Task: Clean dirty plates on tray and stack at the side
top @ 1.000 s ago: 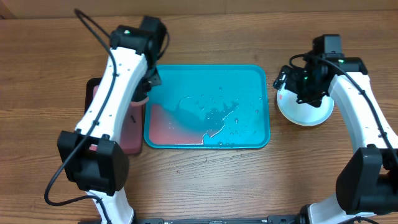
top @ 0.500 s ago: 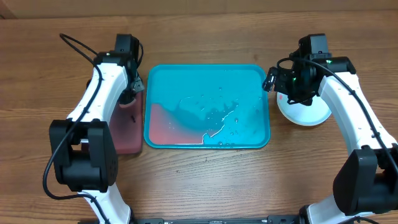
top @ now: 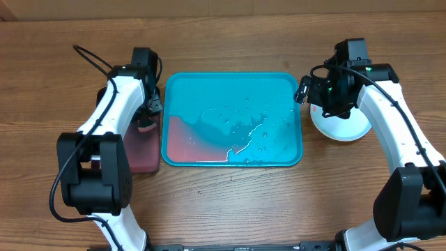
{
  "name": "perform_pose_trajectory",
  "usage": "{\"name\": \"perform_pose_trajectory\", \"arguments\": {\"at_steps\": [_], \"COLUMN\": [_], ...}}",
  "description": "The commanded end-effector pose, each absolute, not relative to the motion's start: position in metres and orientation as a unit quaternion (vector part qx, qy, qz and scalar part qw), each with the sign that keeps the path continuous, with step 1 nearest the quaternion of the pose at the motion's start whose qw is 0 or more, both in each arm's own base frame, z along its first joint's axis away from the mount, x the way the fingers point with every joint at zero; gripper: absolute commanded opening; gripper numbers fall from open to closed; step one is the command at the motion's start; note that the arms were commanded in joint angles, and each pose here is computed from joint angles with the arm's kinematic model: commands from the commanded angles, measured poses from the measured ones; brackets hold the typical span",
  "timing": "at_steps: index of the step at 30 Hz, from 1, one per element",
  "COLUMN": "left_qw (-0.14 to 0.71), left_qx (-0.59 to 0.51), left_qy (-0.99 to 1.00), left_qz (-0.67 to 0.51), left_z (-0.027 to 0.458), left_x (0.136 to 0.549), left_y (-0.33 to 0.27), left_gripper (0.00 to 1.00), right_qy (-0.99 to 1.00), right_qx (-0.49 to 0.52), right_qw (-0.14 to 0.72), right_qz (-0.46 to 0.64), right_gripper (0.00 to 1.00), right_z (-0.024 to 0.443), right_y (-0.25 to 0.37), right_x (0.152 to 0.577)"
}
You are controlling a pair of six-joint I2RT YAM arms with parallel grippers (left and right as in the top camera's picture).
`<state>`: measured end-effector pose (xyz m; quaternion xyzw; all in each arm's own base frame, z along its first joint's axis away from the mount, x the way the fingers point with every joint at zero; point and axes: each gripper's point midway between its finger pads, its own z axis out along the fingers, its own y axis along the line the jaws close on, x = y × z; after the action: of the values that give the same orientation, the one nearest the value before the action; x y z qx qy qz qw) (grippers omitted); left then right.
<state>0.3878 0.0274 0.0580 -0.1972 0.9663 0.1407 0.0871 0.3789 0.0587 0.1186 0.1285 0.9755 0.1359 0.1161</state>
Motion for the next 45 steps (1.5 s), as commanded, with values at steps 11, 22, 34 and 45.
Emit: {"name": "perform_pose_trajectory", "arguments": {"at_steps": [11,22,34,45], "left_qw": [0.223,0.229,0.229,0.229], "left_qx": [-0.095,-0.062,-0.062,-0.062], "left_qy": [0.967,0.969,0.969,0.969], "left_qz": [0.076,0.067,0.067,0.067], "left_z": [0.202,0.202,0.202,0.202], "left_x": [0.430,0.425,0.426,0.426], "left_y": [-0.083,-0.113,-0.113,-0.113], "left_gripper": [1.00,1.00,1.00,1.00], "right_qy": [0.957,0.894,0.874,0.770], "right_qx": [0.050,0.027,0.038,-0.009], "right_qw": [0.251,0.419,0.475,0.634], "right_qz": [0.139,0.155,0.097,0.071], "right_gripper": [1.00,1.00,1.00,1.00], "right_z": [0.283,0.435,0.456,0.455], "right_y": [0.058,0.052,0.029,0.026], "right_x": [0.373,0.275,0.236,0.257]}}
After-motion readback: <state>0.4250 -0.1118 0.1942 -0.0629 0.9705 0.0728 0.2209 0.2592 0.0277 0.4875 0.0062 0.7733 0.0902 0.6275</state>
